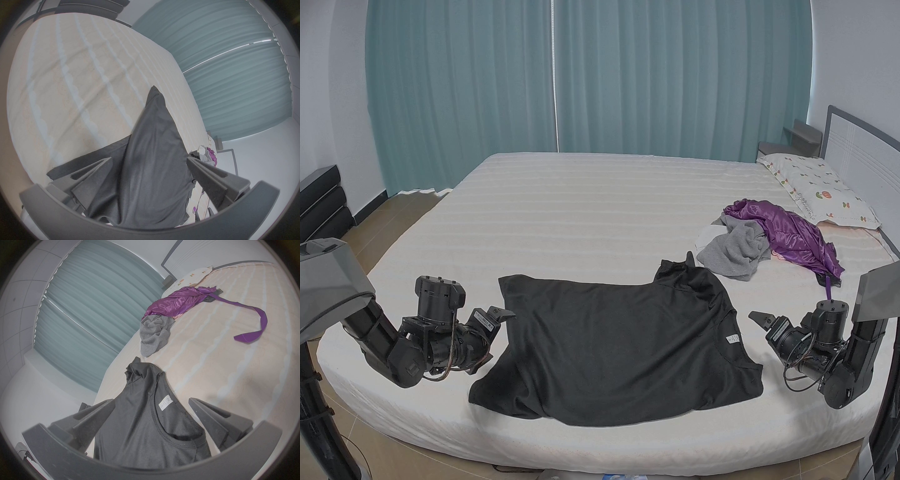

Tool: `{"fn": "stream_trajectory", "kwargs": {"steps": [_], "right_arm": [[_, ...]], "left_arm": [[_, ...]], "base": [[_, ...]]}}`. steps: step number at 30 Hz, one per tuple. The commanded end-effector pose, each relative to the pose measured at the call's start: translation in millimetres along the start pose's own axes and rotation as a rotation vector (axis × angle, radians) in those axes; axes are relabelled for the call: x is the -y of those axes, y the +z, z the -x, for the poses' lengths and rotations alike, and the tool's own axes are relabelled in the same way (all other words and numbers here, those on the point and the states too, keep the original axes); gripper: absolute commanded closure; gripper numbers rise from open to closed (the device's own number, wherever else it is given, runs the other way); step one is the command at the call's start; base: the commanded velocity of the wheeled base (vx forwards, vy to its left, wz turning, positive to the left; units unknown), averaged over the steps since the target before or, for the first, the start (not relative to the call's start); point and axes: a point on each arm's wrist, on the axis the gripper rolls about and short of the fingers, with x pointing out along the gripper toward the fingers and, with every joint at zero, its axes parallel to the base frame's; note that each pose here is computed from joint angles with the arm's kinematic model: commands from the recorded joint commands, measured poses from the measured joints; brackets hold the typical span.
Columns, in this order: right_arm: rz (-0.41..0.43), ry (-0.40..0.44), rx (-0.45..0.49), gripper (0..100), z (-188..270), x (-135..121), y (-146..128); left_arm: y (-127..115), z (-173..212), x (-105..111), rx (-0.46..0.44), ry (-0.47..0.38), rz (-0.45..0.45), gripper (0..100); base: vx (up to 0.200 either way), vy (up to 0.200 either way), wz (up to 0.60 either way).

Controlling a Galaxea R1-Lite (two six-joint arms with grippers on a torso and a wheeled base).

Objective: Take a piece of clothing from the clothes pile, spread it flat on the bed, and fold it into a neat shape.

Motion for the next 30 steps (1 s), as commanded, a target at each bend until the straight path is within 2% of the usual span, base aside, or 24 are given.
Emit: {"fn": "stream_trajectory", "kwargs": {"steps": [1, 7, 14, 15, 19, 24, 30], "right_arm": [[0.001, 0.000, -0.004, 0, 0, 0, -1], [0.006, 0.007, -0.013, 0, 1, -2, -4], [0.005, 0.005, -0.015, 0, 1, -2, -4], [0.005, 0.002, -0.019, 0, 0, -1, -5], [0.005, -0.001, -0.027, 0, -1, 0, -7], [0.005, -0.004, -0.029, 0, -1, 0, -8], [0.005, -0.003, -0.030, 0, -1, 0, -8]], "left_arm": [[2, 1, 2, 0.009, -0.010, -0.003, 0], [14, -6, 20, 0.050, -0.064, -0.024, 0], [40, -31, 22, 0.108, -0.067, -0.103, 0], [51, -47, 20, 0.131, -0.064, -0.108, 0], [70, -79, 18, 0.164, -0.069, -0.103, 0], [81, -118, 8, 0.182, -0.059, -0.161, 0], [95, -153, 6, 0.213, -0.076, -0.162, 0]], "base": [[0.000, 0.000, 0.00], [0.000, 0.000, 0.00], [0.000, 0.000, 0.00], [0.000, 0.000, 0.00], [0.000, 0.000, 0.00], [0.000, 0.000, 0.00], [0.000, 0.000, 0.00]]}}
